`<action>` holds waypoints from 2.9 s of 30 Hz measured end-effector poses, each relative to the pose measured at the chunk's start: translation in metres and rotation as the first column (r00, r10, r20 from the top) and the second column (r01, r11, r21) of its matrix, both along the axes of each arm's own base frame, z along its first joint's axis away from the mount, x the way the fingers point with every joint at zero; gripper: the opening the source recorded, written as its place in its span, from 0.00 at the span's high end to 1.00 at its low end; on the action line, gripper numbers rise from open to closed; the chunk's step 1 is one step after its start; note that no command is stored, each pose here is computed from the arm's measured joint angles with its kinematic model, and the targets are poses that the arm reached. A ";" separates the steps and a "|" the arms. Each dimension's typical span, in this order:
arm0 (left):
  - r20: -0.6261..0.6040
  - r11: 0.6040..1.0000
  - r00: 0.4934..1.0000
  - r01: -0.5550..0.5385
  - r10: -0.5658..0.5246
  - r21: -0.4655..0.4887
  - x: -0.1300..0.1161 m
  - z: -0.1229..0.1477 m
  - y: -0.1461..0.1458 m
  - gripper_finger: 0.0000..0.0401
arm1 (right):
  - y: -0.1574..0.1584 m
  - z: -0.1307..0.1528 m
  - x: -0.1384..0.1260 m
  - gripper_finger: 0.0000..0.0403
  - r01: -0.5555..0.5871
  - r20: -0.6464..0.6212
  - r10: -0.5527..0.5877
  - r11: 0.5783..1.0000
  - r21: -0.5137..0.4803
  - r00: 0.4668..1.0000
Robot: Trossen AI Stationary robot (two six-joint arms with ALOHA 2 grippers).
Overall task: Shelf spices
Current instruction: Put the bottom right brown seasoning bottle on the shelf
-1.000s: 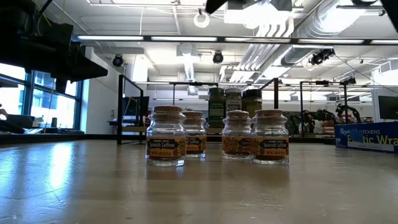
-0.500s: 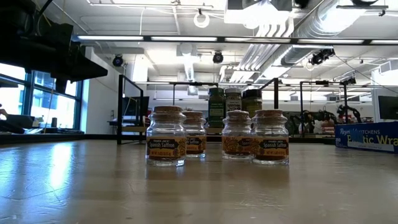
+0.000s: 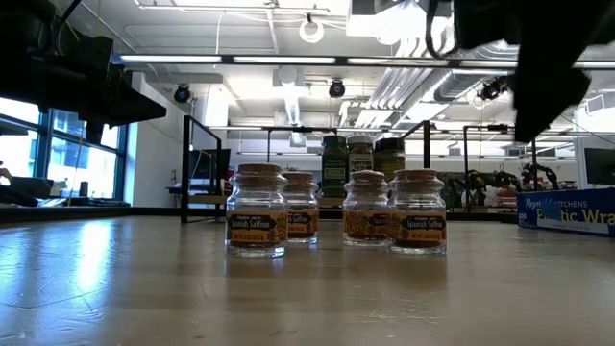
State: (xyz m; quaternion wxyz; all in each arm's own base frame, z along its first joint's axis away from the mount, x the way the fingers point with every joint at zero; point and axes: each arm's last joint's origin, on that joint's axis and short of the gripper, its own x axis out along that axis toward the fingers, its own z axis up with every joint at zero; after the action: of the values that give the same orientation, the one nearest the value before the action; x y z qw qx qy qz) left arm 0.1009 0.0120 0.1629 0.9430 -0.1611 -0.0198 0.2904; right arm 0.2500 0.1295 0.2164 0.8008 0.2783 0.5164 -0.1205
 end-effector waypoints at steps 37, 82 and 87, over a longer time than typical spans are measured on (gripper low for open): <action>0.000 1.000 1.000 0.000 0.000 0.000 0.000 0.000 0.000 0.99 | 0.022 -0.079 0.084 0.59 -0.042 0.127 0.081 0.959 -0.281 0.989; 0.000 1.000 1.000 -0.001 0.001 0.000 0.000 0.000 0.000 0.99 | -0.356 0.037 0.206 0.59 -0.085 0.013 0.100 0.904 -0.419 0.995; 0.000 1.000 1.000 0.000 0.000 0.000 0.000 0.000 0.000 0.99 | -0.367 0.028 0.199 0.59 -0.082 -0.036 0.074 0.912 -0.402 0.997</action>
State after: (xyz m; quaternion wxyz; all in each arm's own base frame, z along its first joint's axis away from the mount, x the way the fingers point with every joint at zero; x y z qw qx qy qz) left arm 0.1009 0.0120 0.1628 0.9430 -0.1611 -0.0197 0.2905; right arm 0.4491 -0.2374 0.2443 0.8399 0.0855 0.4992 -0.1950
